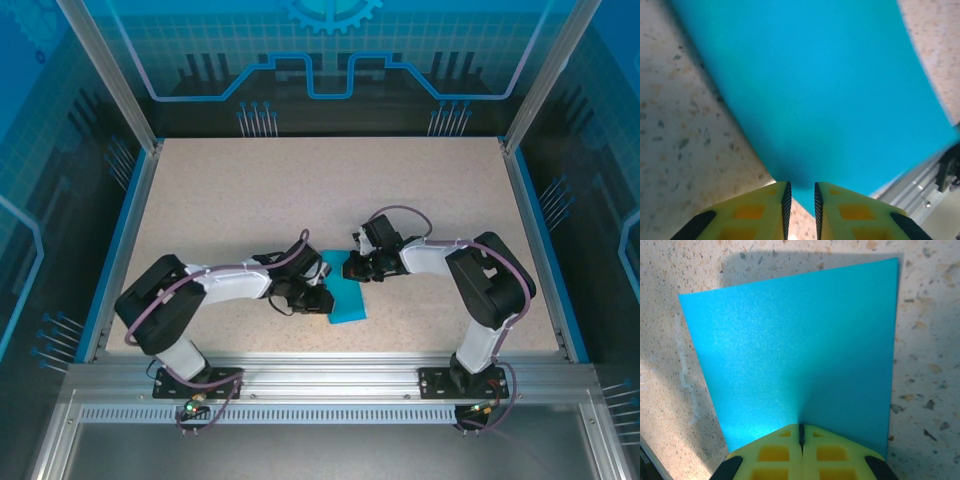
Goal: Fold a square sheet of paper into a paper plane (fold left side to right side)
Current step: First fold the square sheet of paper in half at the center of the table.
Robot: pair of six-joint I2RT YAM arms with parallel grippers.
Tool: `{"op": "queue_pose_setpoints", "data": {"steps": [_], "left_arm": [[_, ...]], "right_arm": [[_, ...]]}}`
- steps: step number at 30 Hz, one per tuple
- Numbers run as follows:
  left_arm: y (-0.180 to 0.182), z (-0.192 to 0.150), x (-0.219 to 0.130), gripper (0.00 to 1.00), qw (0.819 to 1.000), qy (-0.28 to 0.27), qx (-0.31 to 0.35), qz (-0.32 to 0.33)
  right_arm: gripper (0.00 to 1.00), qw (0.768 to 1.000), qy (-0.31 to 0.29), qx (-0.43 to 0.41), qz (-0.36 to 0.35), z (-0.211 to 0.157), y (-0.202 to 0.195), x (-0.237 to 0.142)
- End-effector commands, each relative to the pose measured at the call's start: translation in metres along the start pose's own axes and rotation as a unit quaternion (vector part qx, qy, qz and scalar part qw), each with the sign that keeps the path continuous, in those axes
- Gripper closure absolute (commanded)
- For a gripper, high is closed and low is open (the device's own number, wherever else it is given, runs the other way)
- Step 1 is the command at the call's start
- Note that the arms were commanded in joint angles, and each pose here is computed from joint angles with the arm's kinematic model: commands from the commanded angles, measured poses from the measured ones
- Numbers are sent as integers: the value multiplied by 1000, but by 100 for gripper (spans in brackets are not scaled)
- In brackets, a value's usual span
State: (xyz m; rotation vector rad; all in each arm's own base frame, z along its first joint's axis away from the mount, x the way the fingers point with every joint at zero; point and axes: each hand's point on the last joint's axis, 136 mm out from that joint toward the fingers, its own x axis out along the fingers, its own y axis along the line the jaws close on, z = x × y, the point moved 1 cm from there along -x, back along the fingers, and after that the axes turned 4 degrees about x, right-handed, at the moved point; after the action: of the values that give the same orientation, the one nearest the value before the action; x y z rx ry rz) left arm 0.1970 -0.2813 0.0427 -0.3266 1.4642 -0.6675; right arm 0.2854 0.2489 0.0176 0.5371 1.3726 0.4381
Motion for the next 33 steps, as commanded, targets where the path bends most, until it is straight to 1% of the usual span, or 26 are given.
{"op": "queue_pose_setpoints", "data": {"steps": [1, 4, 14, 18, 26, 33], "left_arm": [[-11, 7, -21, 76, 1000, -22, -2, -22], [-17, 14, -24, 75, 999, -28, 6, -38], [-19, 19, 10, 76, 997, 12, 10, -70], [-17, 15, 17, 76, 997, 25, 8, -67], [1, -16, 25, 77, 997, 67, -3, -38], [15, -37, 27, 78, 996, 88, -17, -25]], "right_arm": [[99, 993, 35, 47, -105, -26, -58, 8], [99, 993, 35, 45, -106, -25, -57, 7], [99, 993, 36, 44, -107, -25, -56, 7], [99, 993, 37, 44, -108, -26, -56, 7], [99, 991, 39, 42, -117, -26, -58, 5], [99, 991, 39, 43, -121, -26, -59, 5]]}}
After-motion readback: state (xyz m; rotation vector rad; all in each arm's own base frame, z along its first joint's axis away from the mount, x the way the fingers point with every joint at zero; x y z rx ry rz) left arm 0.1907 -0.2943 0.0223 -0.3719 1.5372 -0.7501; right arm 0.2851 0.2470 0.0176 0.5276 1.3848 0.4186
